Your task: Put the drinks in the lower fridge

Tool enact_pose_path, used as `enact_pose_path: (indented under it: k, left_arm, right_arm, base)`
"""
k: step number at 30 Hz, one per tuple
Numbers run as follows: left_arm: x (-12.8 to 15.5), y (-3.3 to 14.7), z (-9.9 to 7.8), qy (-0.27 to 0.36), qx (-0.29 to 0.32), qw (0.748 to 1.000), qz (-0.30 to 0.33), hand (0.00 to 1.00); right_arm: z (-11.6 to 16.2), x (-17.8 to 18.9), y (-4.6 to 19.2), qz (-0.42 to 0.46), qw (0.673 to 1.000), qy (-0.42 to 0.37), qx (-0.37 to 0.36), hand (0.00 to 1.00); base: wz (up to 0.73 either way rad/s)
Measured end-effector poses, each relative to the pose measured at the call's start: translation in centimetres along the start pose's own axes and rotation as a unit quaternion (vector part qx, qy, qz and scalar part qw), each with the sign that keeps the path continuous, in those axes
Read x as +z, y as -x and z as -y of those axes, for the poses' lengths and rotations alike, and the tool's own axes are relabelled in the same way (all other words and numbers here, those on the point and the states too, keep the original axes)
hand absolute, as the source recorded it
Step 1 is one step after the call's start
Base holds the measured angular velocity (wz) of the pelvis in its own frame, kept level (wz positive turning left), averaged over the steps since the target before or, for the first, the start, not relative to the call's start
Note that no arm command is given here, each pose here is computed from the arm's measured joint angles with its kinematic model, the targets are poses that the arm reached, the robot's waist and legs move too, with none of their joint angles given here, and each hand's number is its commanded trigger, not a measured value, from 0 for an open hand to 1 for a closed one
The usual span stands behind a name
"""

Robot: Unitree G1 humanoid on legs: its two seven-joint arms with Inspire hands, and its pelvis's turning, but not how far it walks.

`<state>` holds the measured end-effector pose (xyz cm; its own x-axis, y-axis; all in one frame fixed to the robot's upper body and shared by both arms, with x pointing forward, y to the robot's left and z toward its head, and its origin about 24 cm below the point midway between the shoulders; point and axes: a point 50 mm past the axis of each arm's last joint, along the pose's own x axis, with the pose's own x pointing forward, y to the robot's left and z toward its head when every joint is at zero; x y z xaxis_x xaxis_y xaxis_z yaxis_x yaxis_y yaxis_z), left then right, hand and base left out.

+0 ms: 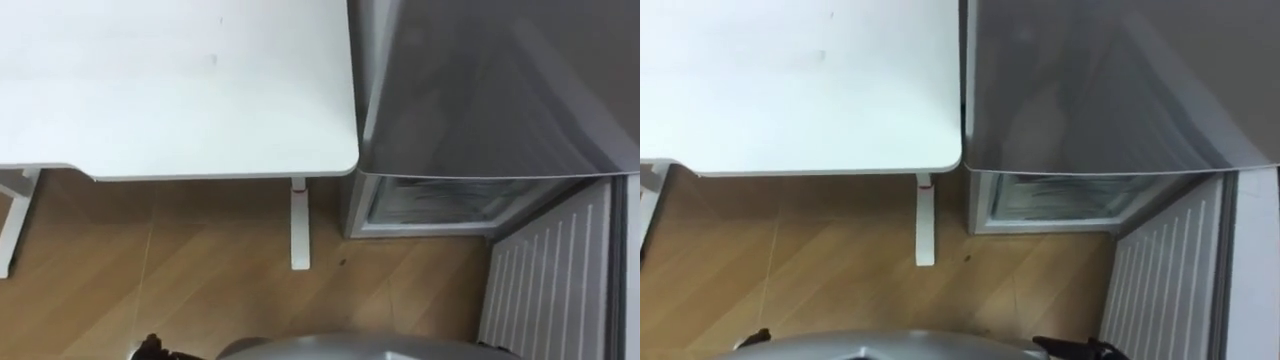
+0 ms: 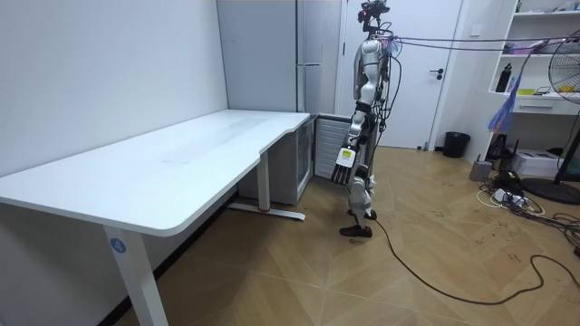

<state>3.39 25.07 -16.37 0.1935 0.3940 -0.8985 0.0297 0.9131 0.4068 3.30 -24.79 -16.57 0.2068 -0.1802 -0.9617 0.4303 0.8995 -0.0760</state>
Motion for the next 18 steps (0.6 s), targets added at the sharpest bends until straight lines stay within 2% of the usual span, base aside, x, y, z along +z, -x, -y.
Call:
enact_pose_path:
  k: [5,7,10,13,15,18]
  left_arm:
    - [0.0,0.0,-0.4,-0.01,0.013,1.0,0.008,0.0]
    - [0.0,0.0,-0.7,-0.017,0.018,1.0,0.009,0.0]
    - [0.3,-0.1,-0.9,-0.03,0.023,0.999,0.018,0.0]
    - [0.1,0.1,-1.2,-0.03,0.029,0.999,0.026,0.0]
    - [-0.7,0.3,-1.4,-0.042,0.037,0.998,0.022,0.0]
    - [-1.1,0.4,-1.5,-0.053,0.042,0.997,0.021,0.0]
  right_arm:
    - [-0.1,4.5,0.4,0.096,0.995,0.002,-0.029,0.0]
    - [-0.5,7.9,1.3,0.175,0.984,0.004,-0.043,0.0]
    - [-0.8,10.7,2.6,0.247,0.967,0.018,-0.061,0.0]
    - [-1.1,13.6,5.1,0.337,0.936,0.05,-0.087,0.0]
    - [-1.2,16.1,7.6,0.412,0.902,0.063,-0.108,0.0]
    - [-0.2,18.2,10.4,0.478,0.863,0.036,-0.159,0.0]
  base:
    - [-0.14]
    - [-0.15]
    - [-0.08]
    - [-0.01]
    - [-0.13]
    - [-0.04]
